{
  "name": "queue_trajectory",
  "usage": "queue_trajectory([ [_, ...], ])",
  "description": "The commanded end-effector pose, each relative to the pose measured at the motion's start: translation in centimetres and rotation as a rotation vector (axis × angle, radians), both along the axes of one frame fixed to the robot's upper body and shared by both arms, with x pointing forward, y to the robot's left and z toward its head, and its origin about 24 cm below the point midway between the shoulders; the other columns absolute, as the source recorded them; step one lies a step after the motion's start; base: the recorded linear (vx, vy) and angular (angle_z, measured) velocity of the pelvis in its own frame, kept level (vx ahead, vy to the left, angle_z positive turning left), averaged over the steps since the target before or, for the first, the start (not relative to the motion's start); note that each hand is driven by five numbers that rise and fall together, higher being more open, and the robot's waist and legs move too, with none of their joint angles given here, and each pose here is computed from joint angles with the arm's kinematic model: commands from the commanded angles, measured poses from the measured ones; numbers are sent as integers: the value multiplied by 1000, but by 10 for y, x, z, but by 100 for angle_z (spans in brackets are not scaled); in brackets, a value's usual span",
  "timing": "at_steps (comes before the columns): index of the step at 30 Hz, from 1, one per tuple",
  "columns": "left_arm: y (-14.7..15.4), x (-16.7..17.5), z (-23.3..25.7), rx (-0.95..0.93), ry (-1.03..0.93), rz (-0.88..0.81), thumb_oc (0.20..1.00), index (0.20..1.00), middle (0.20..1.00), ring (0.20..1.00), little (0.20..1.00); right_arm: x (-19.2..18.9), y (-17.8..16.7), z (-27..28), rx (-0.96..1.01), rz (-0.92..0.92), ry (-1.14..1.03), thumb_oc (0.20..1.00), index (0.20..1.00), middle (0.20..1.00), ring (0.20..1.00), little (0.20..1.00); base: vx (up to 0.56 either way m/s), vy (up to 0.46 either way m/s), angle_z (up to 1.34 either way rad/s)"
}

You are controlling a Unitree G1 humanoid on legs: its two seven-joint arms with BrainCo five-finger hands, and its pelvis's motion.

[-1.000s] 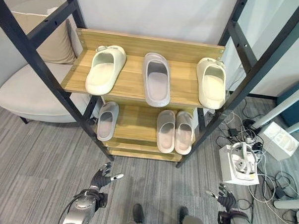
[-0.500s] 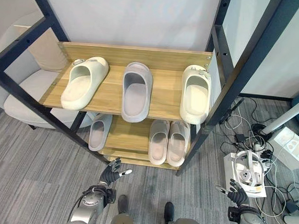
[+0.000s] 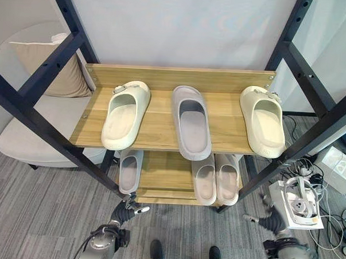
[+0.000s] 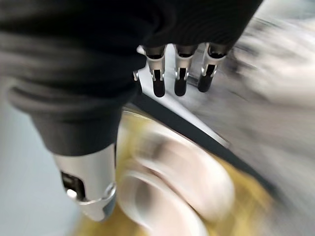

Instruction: Arrange the slippers neatly on the shoe rack.

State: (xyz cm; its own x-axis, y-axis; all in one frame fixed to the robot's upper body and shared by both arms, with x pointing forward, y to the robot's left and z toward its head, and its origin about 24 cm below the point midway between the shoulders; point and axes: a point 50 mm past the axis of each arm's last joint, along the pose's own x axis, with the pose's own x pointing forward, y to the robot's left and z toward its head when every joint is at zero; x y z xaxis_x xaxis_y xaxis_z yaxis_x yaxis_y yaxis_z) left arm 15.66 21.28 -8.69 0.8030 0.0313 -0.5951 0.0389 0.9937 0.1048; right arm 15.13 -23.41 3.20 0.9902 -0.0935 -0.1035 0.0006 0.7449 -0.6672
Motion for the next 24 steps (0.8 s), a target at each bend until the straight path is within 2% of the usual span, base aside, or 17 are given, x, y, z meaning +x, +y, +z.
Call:
queue_trajectory([
  [1, -6, 29, 17, 35, -139, -58, 1000, 1000, 1000, 1000, 1000, 8, 0, -1, -132, 111, 6, 1000, 1000, 1000, 1000, 1000, -27, 39, -11],
  [4, -12, 36, 19, 51, -158, -85, 1000, 1000, 1000, 1000, 1000, 12, 23, 35, -124, 244, -151, 1000, 1000, 1000, 1000, 1000, -40, 45, -10],
  [5, -21, 44, 22, 55, -178, -121, 1000, 1000, 1000, 1000, 1000, 15, 38, 63, -97, 330, -285, 1000, 1000, 1000, 1000, 1000, -45, 44, -21],
  [12, -40, 63, 34, 54, -256, -211, 1000, 1000, 1000, 1000, 1000, 20, 55, 121, -81, 486, -553, 1000, 1000, 1000, 1000, 1000, -19, 31, -10],
  [13, -45, 69, 39, 33, -276, -219, 1000, 1000, 1000, 1000, 1000, 27, 59, 142, -68, 518, -665, 1000, 1000, 1000, 1000, 1000, 0, 0, 0],
  [19, -51, 69, 37, -5, -257, -224, 1000, 1000, 1000, 1000, 1000, 52, 71, 168, 9, 545, -808, 1000, 1000, 1000, 1000, 1000, 22, 4, 3],
  [24, -47, 61, 30, -26, -208, -211, 1000, 1000, 1000, 1000, 1000, 100, 67, 182, -110, 429, -827, 1000, 1000, 1000, 1000, 1000, 45, 7, 17],
])
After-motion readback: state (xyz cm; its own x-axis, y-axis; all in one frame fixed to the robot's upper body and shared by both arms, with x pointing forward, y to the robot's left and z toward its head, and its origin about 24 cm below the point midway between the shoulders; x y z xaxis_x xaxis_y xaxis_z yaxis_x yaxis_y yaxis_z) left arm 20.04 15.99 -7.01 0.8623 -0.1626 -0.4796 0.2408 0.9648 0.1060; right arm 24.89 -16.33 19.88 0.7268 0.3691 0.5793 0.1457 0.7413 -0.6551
